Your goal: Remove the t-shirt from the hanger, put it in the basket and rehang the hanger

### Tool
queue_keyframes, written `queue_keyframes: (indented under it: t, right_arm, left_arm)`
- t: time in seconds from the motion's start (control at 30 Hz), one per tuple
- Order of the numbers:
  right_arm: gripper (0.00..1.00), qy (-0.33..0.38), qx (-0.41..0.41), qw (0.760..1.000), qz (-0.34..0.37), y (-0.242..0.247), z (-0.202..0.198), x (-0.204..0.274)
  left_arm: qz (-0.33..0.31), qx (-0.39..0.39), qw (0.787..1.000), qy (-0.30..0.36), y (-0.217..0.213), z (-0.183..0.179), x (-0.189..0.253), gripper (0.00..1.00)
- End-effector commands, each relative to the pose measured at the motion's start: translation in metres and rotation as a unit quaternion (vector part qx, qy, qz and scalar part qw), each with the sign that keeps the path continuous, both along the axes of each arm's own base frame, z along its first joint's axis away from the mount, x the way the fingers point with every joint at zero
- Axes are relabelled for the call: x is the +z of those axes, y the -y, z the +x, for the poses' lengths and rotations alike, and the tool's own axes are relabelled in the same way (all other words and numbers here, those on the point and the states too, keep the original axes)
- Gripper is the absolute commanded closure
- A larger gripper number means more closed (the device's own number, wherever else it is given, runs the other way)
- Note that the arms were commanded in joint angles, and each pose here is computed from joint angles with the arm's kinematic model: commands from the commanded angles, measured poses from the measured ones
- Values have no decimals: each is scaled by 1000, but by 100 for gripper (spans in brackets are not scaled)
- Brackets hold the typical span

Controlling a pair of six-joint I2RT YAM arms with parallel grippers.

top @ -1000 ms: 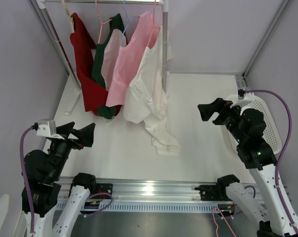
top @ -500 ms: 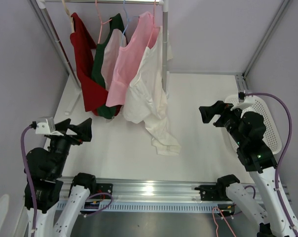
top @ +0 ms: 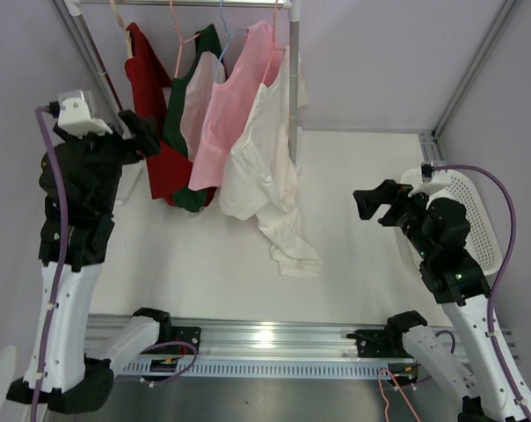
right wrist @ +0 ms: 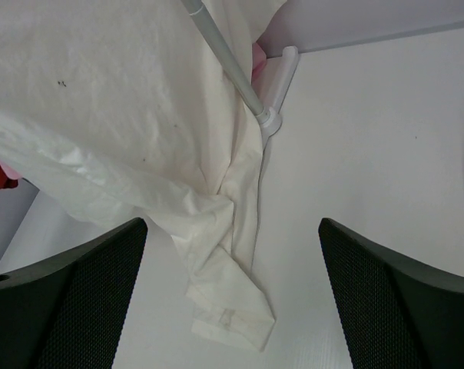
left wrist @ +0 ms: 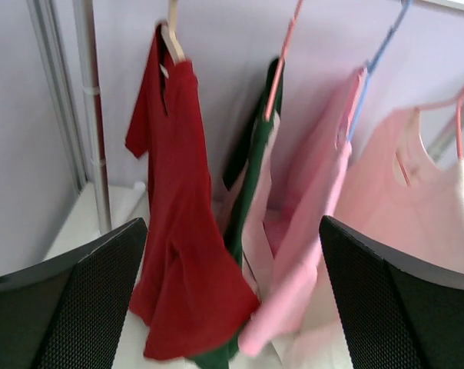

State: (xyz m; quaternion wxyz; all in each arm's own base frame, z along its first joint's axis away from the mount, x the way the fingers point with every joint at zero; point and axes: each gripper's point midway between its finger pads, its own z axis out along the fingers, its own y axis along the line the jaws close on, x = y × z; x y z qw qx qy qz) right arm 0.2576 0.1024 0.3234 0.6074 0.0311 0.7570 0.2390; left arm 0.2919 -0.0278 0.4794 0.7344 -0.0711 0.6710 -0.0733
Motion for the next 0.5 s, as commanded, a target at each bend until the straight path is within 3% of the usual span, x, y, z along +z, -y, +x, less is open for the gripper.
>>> queue_keyframes:
  t: [0.0, 0.17, 0.23, 0.3, 0.33, 0.4, 0.47]
  right_arm:
    - [1, 18, 5, 1000, 2, -2, 0, 5]
    - [0, 20, 7, 1000, 6, -2, -2, 0]
    - [0, 19, 7, 1000, 6, -3, -2, -3]
    - [1, 17, 10, 1000, 5, -4, -2, -5]
    - [0, 17, 11, 1000, 6, -4, -2, -5]
    - [1, 16, 11, 1000, 4, -4, -3, -5]
    - [0, 18, 10, 1000, 5, -3, -2, -6]
  left_arm:
    - [25, 38, 997, 68, -13, 7, 59, 1]
    - [45, 62, 993, 94, -14, 48, 90, 1]
    - [45, 87, 985, 143, -20, 57, 110, 1]
    - [63, 88, 984, 143, -18, 83, 107, 1]
    - [61, 91, 980, 165, -20, 80, 130, 1]
    - [78, 93, 983, 137, -16, 112, 124, 0]
    - [76, 104, 981, 148, -19, 120, 139, 2]
